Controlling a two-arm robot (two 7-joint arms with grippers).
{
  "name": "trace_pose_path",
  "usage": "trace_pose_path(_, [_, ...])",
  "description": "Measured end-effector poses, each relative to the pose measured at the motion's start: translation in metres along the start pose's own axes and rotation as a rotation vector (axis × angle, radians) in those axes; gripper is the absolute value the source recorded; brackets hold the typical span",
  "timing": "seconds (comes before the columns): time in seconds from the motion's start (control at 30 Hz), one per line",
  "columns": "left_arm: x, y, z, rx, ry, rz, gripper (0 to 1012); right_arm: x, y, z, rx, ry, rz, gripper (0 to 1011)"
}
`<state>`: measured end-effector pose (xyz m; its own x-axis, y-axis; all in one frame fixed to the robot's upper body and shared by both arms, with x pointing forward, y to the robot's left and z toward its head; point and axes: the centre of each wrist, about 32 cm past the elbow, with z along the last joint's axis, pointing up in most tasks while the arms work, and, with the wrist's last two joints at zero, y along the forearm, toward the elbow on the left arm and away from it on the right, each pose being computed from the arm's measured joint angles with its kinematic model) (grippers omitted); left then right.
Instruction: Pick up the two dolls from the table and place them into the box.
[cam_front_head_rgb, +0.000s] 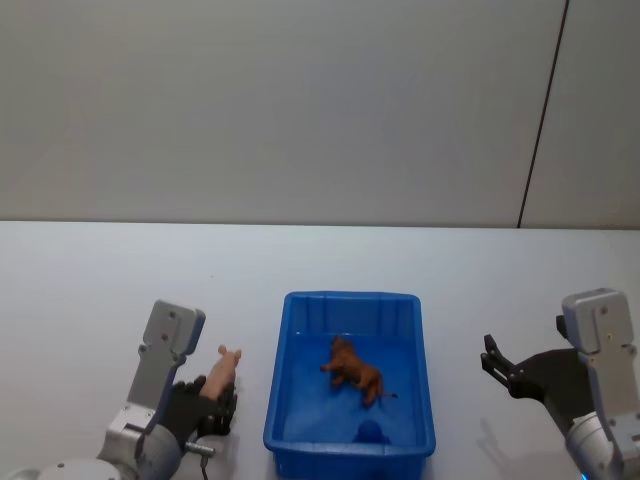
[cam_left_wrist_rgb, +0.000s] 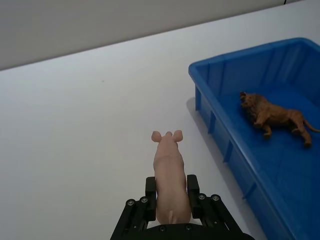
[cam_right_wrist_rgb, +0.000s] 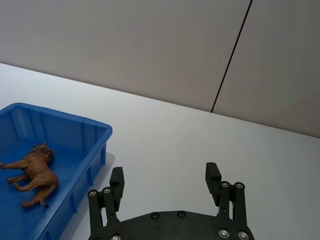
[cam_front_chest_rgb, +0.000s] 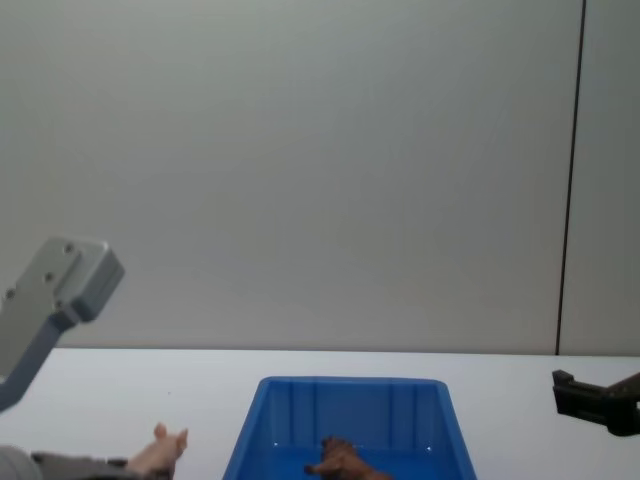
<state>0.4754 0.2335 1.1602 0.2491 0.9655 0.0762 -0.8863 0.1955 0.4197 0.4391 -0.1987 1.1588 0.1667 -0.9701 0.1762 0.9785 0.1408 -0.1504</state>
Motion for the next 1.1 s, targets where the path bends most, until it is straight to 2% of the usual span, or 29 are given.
trace_pose_path(0.23, [0.0012, 0.0050, 0.0124, -0.072, -0.030, -0.003, 358, 0.000, 0.000, 0.000, 0.000, 0.000, 0.000, 1001])
trace_pose_path(0.47, [0.0030, 0.0102, 0.0273, -0.155, -0.067, -0.031, 358, 0.000, 0.000, 0.000, 0.000, 0.000, 0.000, 1001])
trace_pose_path(0.53, [0.0037, 0.0118, 0.0330, -0.188, -0.083, -0.056, 358, 0.000, 0.000, 0.000, 0.000, 0.000, 0.000, 1001])
trace_pose_path(0.63, [0.0043, 0.0127, 0.0372, -0.210, -0.094, -0.075, 358, 0.000, 0.000, 0.000, 0.000, 0.000, 0.000, 1001])
trace_pose_path(0.73, [0.0049, 0.0135, 0.0433, -0.243, -0.110, -0.117, 358, 0.000, 0.000, 0.000, 0.000, 0.000, 0.000, 1001])
trace_pose_path(0.77, [0.0049, 0.0135, 0.0433, -0.243, -0.110, -0.117, 358, 0.000, 0.000, 0.000, 0.000, 0.000, 0.000, 1001])
trace_pose_path(0.87, [0.0054, 0.0136, 0.0484, -0.270, -0.125, -0.165, 358, 0.000, 0.000, 0.000, 0.000, 0.000, 0.000, 1001])
trace_pose_path(0.97, [0.0056, 0.0133, 0.0510, -0.284, -0.133, -0.193, 358, 0.000, 0.000, 0.000, 0.000, 0.000, 0.000, 1001])
trace_pose_path(1.1, [0.0055, 0.0124, 0.0565, -0.313, -0.148, -0.260, 358, 0.000, 0.000, 0.000, 0.000, 0.000, 0.000, 1001])
